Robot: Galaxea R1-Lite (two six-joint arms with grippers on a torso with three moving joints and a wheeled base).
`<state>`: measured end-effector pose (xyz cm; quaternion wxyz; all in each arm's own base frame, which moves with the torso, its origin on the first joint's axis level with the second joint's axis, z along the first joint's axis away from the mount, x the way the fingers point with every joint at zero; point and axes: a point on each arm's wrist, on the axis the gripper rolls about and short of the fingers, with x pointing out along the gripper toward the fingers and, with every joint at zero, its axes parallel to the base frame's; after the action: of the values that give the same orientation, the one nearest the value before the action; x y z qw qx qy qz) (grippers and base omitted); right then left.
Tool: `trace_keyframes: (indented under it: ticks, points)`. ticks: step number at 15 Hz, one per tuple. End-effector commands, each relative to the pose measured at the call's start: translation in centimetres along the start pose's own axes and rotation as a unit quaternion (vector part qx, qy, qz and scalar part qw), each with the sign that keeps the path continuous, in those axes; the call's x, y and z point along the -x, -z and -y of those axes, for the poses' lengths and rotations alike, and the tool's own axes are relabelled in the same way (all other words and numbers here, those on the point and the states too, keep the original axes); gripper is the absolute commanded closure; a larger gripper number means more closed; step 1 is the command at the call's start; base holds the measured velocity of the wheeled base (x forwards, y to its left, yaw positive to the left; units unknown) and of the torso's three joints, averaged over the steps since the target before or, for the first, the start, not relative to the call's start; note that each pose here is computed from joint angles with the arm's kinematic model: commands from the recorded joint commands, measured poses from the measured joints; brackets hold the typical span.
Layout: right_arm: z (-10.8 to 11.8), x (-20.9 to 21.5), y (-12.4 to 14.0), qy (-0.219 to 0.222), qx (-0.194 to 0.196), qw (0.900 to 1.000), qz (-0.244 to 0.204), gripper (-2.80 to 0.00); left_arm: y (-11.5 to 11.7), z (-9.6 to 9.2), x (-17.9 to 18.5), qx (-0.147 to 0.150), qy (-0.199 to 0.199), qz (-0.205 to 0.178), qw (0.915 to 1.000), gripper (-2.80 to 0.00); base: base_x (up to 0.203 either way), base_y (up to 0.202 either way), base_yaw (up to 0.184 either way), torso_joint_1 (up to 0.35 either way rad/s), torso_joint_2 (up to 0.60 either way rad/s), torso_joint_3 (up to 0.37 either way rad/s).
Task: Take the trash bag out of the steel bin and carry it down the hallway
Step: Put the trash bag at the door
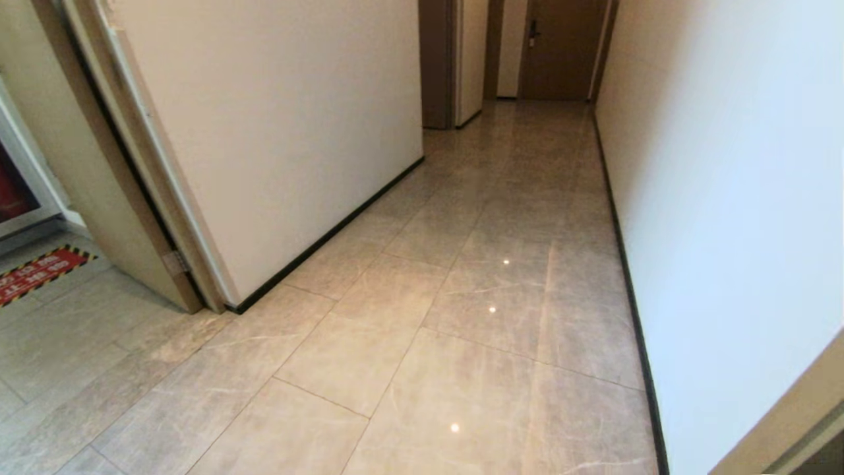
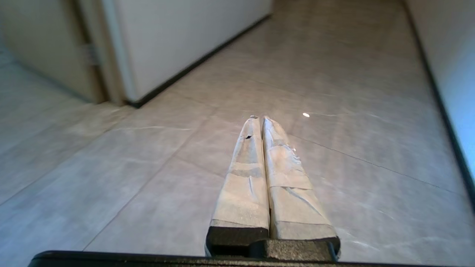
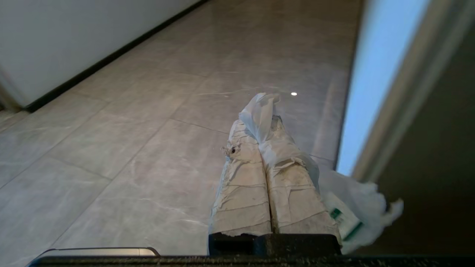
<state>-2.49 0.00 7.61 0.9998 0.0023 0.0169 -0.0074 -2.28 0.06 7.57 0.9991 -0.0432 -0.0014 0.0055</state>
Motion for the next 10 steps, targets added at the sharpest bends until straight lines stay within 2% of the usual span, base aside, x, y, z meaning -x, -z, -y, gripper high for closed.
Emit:
trace_keyframes:
  ticks: [1,2,10]
  points:
    - [0.0,0.0,0.0,0.0,0.0,1.0,0.0,0.0,-0.01,0.0,0.0,0.001,-0.001,0.0,1.0,0.0,-0.001,0.01,-0.129,0.003,0.0,-0.001]
    - [0.0,0.0,0.0,0.0,0.0,1.0,0.0,0.0,-0.01,0.0,0.0,0.001,-0.001,0.0,1.0,0.0,-0.001,0.006,-0.084,0.003,0.01,0.003]
    - [0.0,-0.01,0.03,0.0,0.001,1.0,0.0,0.0,0.0,0.0,0.0,0.0,-0.001,0.0,1.0,0.0,0.0,0.0,0.0,0.0,0.0,0.0]
